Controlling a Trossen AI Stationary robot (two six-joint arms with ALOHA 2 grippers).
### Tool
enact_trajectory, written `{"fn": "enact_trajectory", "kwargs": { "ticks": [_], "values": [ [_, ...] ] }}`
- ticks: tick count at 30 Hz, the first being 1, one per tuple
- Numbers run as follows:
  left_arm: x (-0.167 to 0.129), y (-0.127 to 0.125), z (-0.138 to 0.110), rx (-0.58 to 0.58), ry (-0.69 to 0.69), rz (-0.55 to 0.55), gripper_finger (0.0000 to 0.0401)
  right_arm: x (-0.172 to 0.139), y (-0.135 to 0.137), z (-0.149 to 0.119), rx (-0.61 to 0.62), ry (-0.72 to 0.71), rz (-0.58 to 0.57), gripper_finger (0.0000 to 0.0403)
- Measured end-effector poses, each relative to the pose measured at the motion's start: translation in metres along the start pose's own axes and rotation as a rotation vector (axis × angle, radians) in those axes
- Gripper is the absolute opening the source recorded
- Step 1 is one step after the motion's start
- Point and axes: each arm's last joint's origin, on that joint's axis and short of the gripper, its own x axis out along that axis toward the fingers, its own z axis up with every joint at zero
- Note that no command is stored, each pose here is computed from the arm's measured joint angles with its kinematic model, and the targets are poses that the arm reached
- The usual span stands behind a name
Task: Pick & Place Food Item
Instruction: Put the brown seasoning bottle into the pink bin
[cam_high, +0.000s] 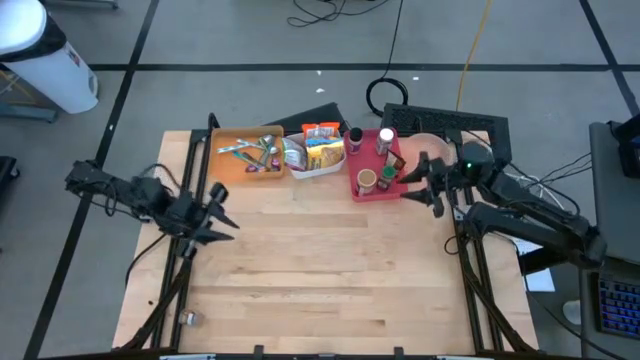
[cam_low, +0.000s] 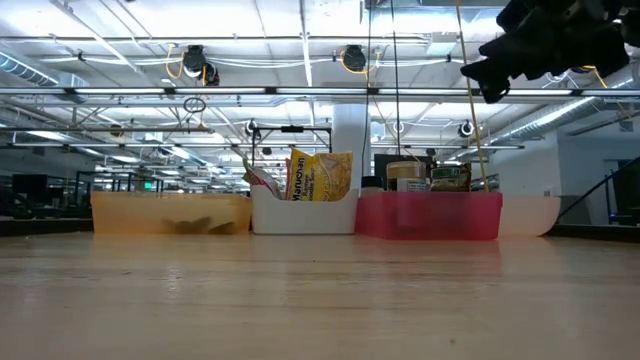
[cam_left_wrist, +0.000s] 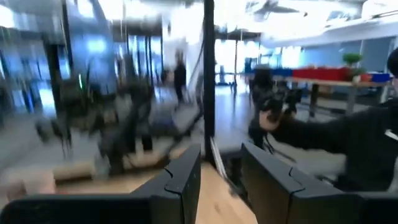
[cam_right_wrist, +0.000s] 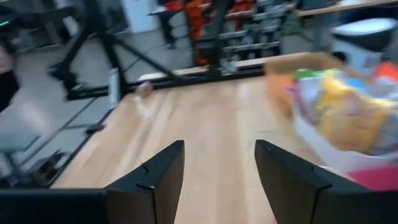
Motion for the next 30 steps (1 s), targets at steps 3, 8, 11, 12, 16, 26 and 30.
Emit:
{"fn": "enact_trajectory", "kwargs": {
  "ticks": [3, 8, 11, 12, 16, 26, 30],
  "values": [
    [0.011, -0.001, -0.007, -0.108, 0.125, 0.030, 0.0124, 0.011, 0.006, -0.006, -0.016, 0.016, 0.082, 0.0191],
    [0.033, -0.005, -0.019, -0.240, 0.378, 0.167, 0.0124, 0.028, 0.023, -0.006, -0.069, 0.021, 0.130, 0.0191],
    [0.046, -0.011, -0.022, -0.337, 0.543, 0.233, 0.0124, 0.036, 0.034, -0.007, -0.106, 0.022, 0.143, 0.0192],
    [0.051, -0.013, -0.024, -0.374, 0.601, 0.250, 0.0124, 0.039, 0.037, -0.007, -0.116, 0.020, 0.150, 0.0192],
    [0.070, -0.027, -0.032, -0.501, 0.823, 0.313, 0.0124, 0.046, 0.047, -0.010, -0.125, 0.041, 0.151, 0.0192],
    [0.104, -0.064, -0.058, -0.631, 1.222, 0.322, 0.0124, 0.082, 0.075, -0.025, -0.043, 0.106, 0.232, 0.0192],
    [0.110, -0.086, -0.064, -0.651, 1.302, 0.250, 0.0124, 0.105, 0.094, -0.031, -0.012, 0.057, 0.292, 0.0192]
  ]
}}
